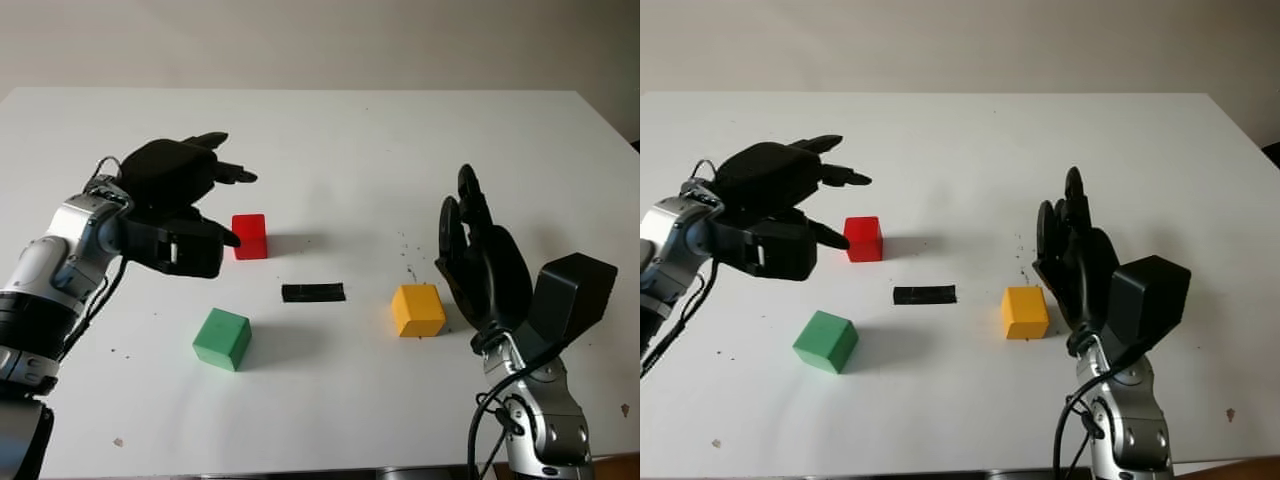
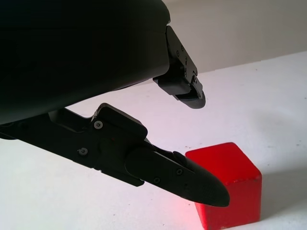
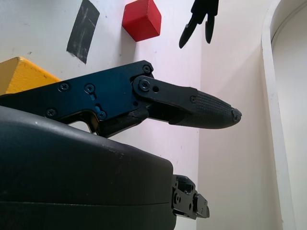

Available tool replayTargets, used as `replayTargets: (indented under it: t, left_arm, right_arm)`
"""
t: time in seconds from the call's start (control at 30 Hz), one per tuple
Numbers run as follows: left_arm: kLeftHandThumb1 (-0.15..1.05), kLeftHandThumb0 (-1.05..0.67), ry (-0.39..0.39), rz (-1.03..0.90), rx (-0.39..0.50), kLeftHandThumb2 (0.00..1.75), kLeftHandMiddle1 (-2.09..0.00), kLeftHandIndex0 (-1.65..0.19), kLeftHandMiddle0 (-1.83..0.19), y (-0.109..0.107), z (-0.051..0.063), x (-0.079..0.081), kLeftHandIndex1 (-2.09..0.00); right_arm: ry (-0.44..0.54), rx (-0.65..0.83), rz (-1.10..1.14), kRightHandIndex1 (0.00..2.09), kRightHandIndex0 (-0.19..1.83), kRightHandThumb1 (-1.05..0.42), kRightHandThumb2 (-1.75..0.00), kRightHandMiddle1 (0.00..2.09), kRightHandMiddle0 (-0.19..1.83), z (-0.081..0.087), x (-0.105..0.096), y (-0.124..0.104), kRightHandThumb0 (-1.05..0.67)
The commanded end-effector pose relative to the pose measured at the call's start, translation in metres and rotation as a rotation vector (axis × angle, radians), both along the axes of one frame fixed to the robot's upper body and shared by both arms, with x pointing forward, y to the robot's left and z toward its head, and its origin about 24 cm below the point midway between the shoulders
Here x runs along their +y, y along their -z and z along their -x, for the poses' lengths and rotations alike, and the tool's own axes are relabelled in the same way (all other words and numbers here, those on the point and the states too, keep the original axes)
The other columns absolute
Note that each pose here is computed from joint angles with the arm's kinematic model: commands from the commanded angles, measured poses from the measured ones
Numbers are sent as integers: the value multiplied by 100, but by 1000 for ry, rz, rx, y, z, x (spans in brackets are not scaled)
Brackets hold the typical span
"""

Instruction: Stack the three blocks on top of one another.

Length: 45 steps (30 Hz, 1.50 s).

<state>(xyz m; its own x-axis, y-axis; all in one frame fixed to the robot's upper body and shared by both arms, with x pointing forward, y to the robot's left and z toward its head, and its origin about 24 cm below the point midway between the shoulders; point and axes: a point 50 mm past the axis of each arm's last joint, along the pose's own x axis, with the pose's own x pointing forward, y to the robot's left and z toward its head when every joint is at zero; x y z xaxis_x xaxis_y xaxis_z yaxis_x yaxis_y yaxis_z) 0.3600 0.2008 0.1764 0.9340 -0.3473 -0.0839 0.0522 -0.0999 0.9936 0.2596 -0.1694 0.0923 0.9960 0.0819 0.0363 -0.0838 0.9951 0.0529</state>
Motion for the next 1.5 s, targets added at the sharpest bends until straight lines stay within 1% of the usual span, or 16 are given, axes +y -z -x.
replayTargets:
  t: [0.0, 0.33, 0.53, 0.7, 0.73, 0.77, 0.87, 0.9, 0.97, 1.07, 1.2, 1.23, 1.27, 1.3, 1.47]
  left_arm:
    - [95, -89, 21, -11, -31, 6, -6, -50, -7, -7, -2, -7, -12]
    - [99, -88, 33, -49, -45, 6, -7, -56, -13, 3, -2, -11, -17]
    - [101, -89, 40, -60, -27, 6, -6, -54, -13, 10, -3, -13, -19]
    - [100, -89, 51, -61, -18, 6, -6, -53, -13, 15, -3, -14, -21]
    - [100, -89, 54, -46, -6, 5, -5, -52, -13, 17, -3, -15, -22]
    - [100, -88, 56, -37, 4, 5, -5, -48, -12, 19, -3, -15, -28]
    - [99, -88, 65, -33, 9, 5, -6, -32, -13, 23, -3, -17, -58]
    - [99, -89, 68, -34, 8, 5, -6, -31, -14, 24, -3, -18, -62]
    - [99, -89, 79, -55, 10, 6, -6, -29, -14, 27, -3, -19, -66]
    - [101, -90, 76, -88, 19, 6, -5, -25, -13, 30, -3, -22, -67]
    - [102, -88, 73, -112, 13, 6, -5, -26, -13, 32, -4, -24, -71]
    - [102, -87, 76, -102, 5, 6, -5, -25, -14, 32, -4, -23, -79]
    - [102, -83, 79, -99, -3, 6, -6, -21, -16, 32, -4, -23, -93]
    - [102, -81, 81, -100, -13, 6, -6, -20, -17, 32, -4, -22, -100]
    - [101, -66, 95, -126, -55, 5, -7, -18, -25, 33, -4, -21, -129]
  right_arm:
    - [5, -12, 1, 0, -19, -105, -66, 0, -19, 2, -1, 0, -70]
    - [-4, -19, -13, 0, -19, -105, -65, 0, -19, 2, -1, 0, -70]
    - [-7, -17, -19, 0, -19, -105, -65, 0, -19, 2, -1, 0, -70]
    - [-9, -17, -12, 0, -19, -105, -64, 0, -19, 2, -1, -1, -71]
    - [-9, -17, -16, 0, -19, -105, -64, 0, -19, 2, -1, -1, -71]
    - [-9, -16, -18, 0, -19, -105, -64, 0, -19, 2, -1, -1, -70]
    - [-8, -15, -19, 0, -19, -105, -65, 0, -19, 2, -1, -1, -70]
    - [-6, -15, -19, 0, -19, -105, -65, 0, -19, 3, 0, -1, -70]
    - [-4, -17, -19, 0, -19, -105, -64, 0, -19, 3, 0, -1, -70]
    - [-9, -17, -16, 0, -19, -105, -64, 0, -19, 3, -1, 0, -70]
    - [-7, -19, -19, 0, -19, -105, -65, 0, -19, 4, -1, 0, -70]
    - [-4, -18, -21, 0, -19, -105, -64, 0, -19, 4, -1, 0, -70]
    - [-4, -18, -22, 0, -19, -105, -64, 0, -19, 4, -1, 0, -70]
    - [-3, -16, -22, 0, -19, -105, -64, 0, -19, 4, -1, 1, -70]
    - [-1, -18, -22, 0, -19, -105, -64, 0, -19, 4, 0, 1, -70]
